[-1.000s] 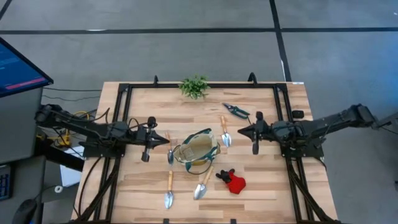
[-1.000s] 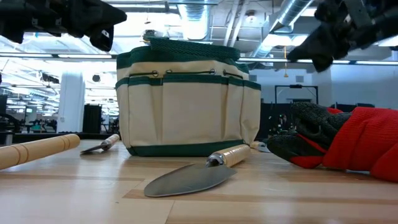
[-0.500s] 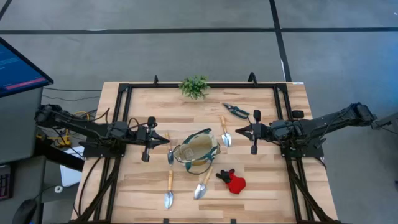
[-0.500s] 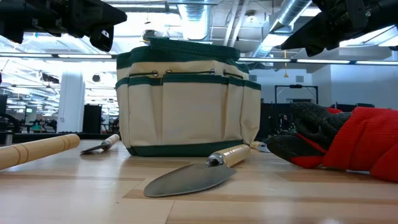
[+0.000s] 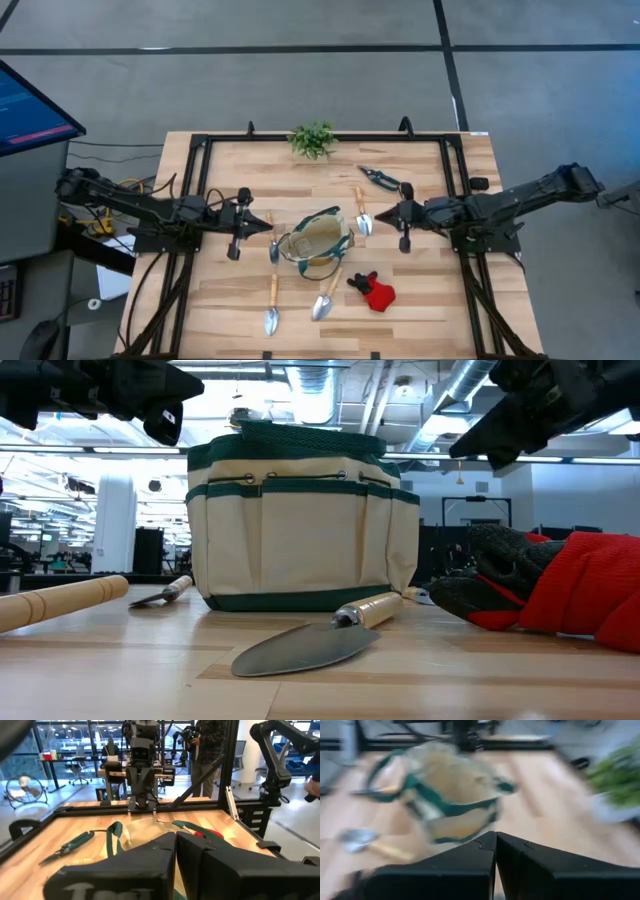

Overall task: Pick & Place Garden tools in Gardening bag
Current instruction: Put the gloves into the gardening bag

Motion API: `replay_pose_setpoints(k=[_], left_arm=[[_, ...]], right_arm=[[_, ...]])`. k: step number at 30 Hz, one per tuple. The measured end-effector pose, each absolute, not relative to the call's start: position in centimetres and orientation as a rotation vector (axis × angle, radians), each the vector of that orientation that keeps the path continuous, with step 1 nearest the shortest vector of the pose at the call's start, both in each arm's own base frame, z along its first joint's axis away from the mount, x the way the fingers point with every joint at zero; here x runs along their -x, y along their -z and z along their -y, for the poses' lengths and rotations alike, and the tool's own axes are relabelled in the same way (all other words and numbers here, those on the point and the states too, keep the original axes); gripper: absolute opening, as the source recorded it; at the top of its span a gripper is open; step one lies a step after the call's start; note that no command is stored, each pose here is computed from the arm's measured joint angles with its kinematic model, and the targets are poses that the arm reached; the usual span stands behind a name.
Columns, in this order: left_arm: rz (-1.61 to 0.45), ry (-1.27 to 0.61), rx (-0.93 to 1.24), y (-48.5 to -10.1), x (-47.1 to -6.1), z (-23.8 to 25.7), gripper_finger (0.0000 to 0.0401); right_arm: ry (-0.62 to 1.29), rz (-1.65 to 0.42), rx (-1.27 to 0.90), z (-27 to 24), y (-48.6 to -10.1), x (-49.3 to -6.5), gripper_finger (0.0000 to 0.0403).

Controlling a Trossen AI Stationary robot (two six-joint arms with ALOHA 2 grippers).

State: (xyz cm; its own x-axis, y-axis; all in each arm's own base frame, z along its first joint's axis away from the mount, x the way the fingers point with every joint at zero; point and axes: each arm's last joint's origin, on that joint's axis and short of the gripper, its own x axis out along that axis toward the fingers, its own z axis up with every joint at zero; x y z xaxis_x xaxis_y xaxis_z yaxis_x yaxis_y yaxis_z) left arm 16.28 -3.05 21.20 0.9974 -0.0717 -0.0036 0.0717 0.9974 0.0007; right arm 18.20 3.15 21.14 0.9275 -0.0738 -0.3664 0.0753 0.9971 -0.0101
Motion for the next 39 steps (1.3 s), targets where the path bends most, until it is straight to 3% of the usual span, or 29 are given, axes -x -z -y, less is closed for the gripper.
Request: replay_pose_setpoints(k=[7,18,23,31,35,39], left_arm=[[-0.003,0.075,0.006,-21.2,-16.3,3.1,0.0002],[-0.004,0.074,0.005,-21.2,-16.3,3.1,0.0002],[-0.004,0.071,0.005,-21.2,-16.3,3.0,0.0002],[-0.004,0.070,0.004,-21.2,-16.3,3.0,0.0002],[-0.004,0.070,0.004,-21.2,-16.3,3.0,0.0002],[-0.004,0.070,0.004,-21.2,-16.3,3.0,0.0002]], right_arm=[[-0.239,-0.430,-0.193,-4.2,-20.9,-18.2,0.0000],[-0.191,-0.473,-0.359,-5.3,-20.4,-18.4,0.0002],[-0.184,-0.554,-0.460,-6.1,-19.4,-18.7,0.0048],[-0.244,-0.680,-0.438,-8.3,-17.4,-18.9,0.0139],[-0.241,-0.725,-0.454,-9.2,-17.2,-19.8,0.0147],[-0.233,-0.763,-0.442,-10.3,-18.0,-21.7,0.0130]])
